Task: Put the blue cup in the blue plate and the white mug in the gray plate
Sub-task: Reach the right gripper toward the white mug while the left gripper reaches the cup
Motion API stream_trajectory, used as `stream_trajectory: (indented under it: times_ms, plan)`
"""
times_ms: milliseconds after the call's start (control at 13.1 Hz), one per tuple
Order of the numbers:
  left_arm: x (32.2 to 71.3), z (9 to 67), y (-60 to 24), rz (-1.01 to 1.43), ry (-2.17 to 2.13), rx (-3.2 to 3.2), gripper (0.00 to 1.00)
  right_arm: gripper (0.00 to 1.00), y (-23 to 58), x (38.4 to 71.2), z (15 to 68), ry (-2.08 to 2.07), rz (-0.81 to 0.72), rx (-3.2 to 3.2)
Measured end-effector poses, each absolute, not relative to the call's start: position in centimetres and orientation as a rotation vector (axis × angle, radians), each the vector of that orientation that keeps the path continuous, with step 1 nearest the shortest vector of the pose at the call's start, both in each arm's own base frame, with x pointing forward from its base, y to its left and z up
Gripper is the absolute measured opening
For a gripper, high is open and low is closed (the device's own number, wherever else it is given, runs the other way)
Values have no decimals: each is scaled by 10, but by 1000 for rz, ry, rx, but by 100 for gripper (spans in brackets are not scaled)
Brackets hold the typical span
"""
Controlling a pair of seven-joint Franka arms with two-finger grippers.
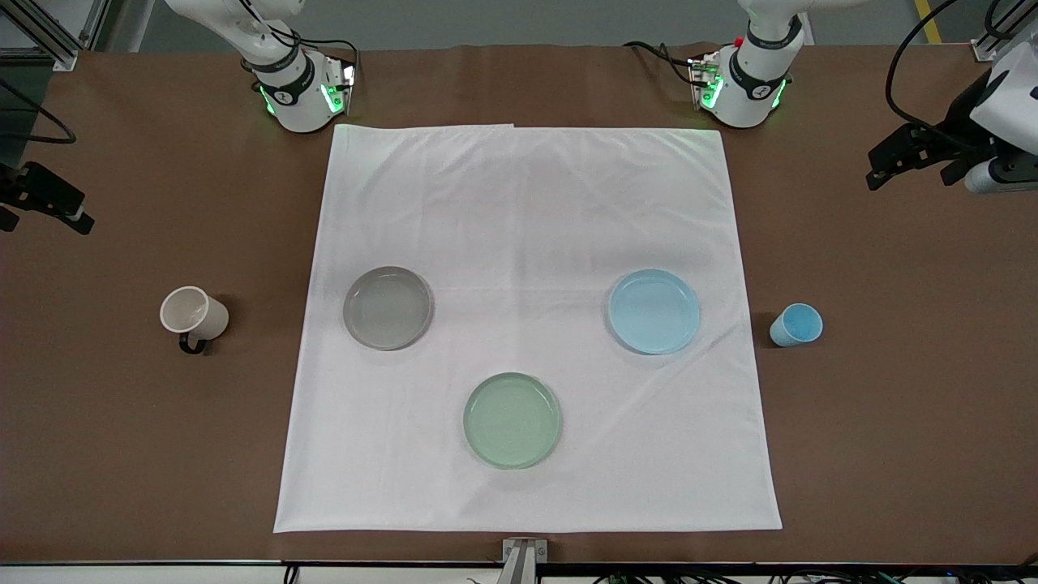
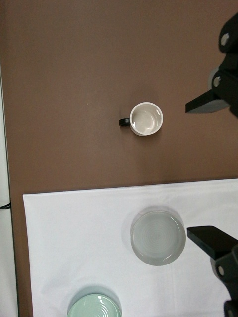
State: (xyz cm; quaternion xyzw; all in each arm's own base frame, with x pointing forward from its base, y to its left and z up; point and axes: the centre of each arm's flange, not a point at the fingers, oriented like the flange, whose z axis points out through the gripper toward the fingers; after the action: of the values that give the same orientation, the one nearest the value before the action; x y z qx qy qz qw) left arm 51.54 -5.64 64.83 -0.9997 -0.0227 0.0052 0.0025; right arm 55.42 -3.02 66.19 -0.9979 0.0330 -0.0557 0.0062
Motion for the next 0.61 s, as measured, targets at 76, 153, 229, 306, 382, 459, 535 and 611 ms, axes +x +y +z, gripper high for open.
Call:
stream_trajectory:
  times_ms: [76, 153, 229, 306, 382, 459, 535, 611]
  plan:
    - [515, 648, -57, 16, -71, -3136, 100, 100, -30, 554, 662, 104, -175, -3123]
    - [515, 648, -57, 16, -71, -3135, 100, 100, -30, 554, 662, 104, -175, -3123]
    - [515, 649, -56, 15, -72, -3135, 100, 100, -30, 554, 662, 104, -175, -3123]
    - [516, 649, -55, 13, -76, -3135, 100, 100, -30, 554, 662, 104, -175, -3123]
    - [516, 651, -52, 8, -83, -3135, 100, 100, -30, 554, 662, 104, -175, -3123]
    - [518, 651, -49, 7, -94, -3136, 100, 100, -31, 554, 662, 104, -175, -3123]
    - [521, 649, -44, 12, -108, -3136, 100, 100, -31, 554, 662, 104, -175, -3123]
    - [524, 645, -39, 25, -119, -3136, 100, 100, -31, 554, 662, 104, -175, -3123]
